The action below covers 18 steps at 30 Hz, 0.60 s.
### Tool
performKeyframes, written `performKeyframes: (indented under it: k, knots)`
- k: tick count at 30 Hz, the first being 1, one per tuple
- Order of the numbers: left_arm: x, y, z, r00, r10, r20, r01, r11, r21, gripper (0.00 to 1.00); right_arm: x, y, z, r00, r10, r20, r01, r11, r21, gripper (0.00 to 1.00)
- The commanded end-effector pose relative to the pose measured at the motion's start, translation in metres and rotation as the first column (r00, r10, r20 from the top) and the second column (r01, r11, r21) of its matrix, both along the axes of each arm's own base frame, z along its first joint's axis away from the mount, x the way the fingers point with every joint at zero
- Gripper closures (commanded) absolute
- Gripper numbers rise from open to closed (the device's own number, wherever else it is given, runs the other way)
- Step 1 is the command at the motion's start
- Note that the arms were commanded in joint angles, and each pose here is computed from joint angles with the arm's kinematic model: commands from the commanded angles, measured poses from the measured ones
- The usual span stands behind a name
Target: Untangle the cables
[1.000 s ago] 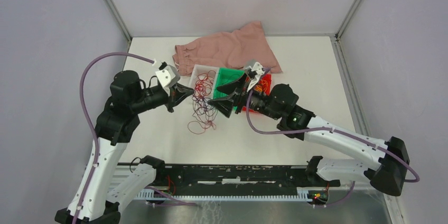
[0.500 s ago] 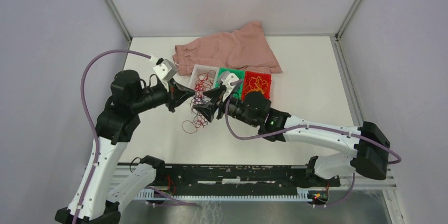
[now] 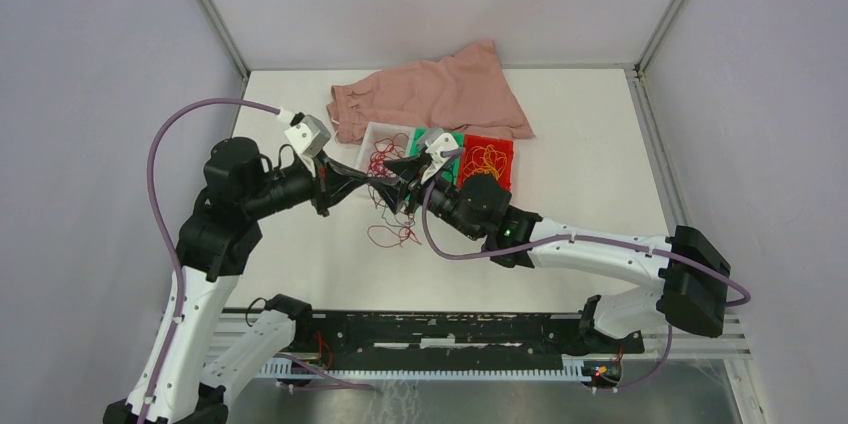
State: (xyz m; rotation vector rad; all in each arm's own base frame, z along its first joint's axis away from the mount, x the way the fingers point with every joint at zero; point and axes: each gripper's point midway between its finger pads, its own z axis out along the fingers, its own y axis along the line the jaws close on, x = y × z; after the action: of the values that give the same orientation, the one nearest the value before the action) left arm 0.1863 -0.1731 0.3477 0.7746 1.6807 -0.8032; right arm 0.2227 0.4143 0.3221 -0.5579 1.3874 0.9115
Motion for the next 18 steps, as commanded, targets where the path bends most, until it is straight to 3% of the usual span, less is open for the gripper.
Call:
performKeyframes:
  k: [1, 18]
  knots:
    - [-0.01, -0.004, 0.01, 0.999, -0.034, -0.005, 0.034, 0.999, -0.041, 0.97, 0.0, -0.006, 0.034, 0.999, -0.021, 0.03, 0.018, 0.994, 0.109, 0.49]
    - [-0.03, -0.017, 0.016, 0.985, -0.168, -0.041, 0.164, 0.983, -0.088, 0.97, 0.003, 0.002, 0.036, 0.999, -0.014, -0.029, 0.018, 0.986, 0.164, 0.43]
